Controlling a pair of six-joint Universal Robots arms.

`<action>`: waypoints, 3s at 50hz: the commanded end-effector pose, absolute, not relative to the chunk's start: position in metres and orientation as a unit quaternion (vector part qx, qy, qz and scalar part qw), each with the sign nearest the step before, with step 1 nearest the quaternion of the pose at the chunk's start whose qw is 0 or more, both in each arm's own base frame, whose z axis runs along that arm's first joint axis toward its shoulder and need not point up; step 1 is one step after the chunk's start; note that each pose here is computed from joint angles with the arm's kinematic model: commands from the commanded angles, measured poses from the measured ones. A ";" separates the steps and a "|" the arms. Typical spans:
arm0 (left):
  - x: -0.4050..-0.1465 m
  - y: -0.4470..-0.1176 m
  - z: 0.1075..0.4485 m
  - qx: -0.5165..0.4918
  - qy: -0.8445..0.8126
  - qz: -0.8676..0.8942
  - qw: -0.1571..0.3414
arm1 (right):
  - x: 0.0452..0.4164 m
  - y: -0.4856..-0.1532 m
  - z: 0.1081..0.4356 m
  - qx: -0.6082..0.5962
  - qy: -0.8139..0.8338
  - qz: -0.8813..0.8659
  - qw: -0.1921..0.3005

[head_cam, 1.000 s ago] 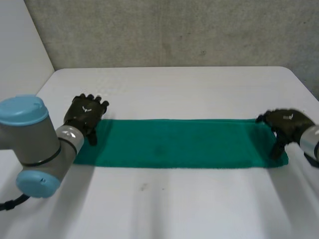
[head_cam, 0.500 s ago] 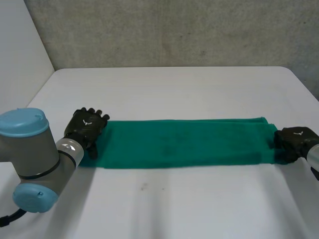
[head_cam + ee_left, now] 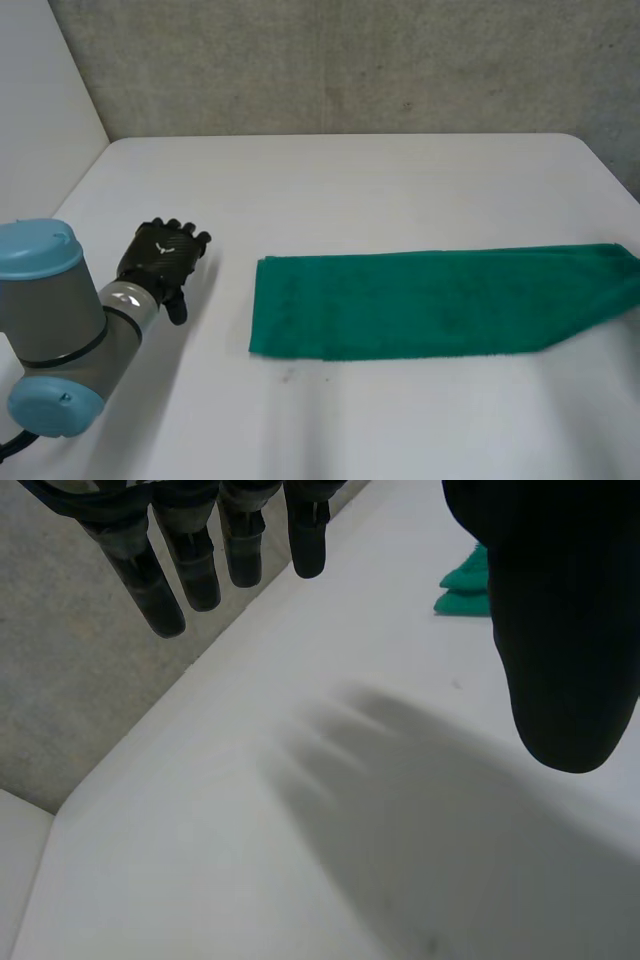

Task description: Fold the towel.

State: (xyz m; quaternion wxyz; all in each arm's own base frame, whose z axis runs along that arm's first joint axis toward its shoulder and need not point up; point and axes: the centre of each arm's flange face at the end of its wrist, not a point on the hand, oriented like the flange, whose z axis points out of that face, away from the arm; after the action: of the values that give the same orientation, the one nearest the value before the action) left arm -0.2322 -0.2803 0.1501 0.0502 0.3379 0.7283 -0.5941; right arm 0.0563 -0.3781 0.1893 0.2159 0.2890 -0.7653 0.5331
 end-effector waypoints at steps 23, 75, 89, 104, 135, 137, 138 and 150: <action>-0.266 -0.261 0.183 0.328 0.695 -0.640 -0.013 | 0.396 -0.204 0.151 0.585 -0.566 0.558 -0.162; -0.285 -0.240 0.179 0.246 0.755 -0.607 -0.043 | 0.386 -0.162 0.138 0.597 -0.598 0.526 -0.095; -0.328 -0.231 0.214 0.222 0.718 -0.646 -0.134 | 0.326 -0.227 0.204 0.360 -0.693 0.602 -0.165; -0.370 -0.216 0.147 0.247 0.770 -0.565 -0.166 | 0.292 -0.271 0.150 0.298 -0.797 0.492 -0.182; -0.324 -0.227 0.226 0.226 0.746 -0.619 -0.094 | 0.284 -0.293 0.233 0.274 -0.718 0.634 -0.085; -0.320 -0.229 0.246 0.212 0.734 -0.638 -0.098 | 0.278 -0.292 0.258 0.245 -0.701 0.666 -0.075; -0.317 -0.231 0.255 0.205 0.728 -0.647 -0.099 | 0.271 -0.290 0.278 0.219 -0.687 0.690 -0.066; -0.243 -0.249 0.345 0.126 0.703 -0.695 -0.084 | 0.224 -0.289 0.343 0.144 -0.654 0.742 -0.009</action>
State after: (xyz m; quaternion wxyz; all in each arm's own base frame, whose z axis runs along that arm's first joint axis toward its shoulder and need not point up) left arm -0.2715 -0.2478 0.3205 -0.0818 0.1435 0.7018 -0.6929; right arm 0.2377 -0.2945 0.3269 -0.0235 0.1539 -0.6552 0.7393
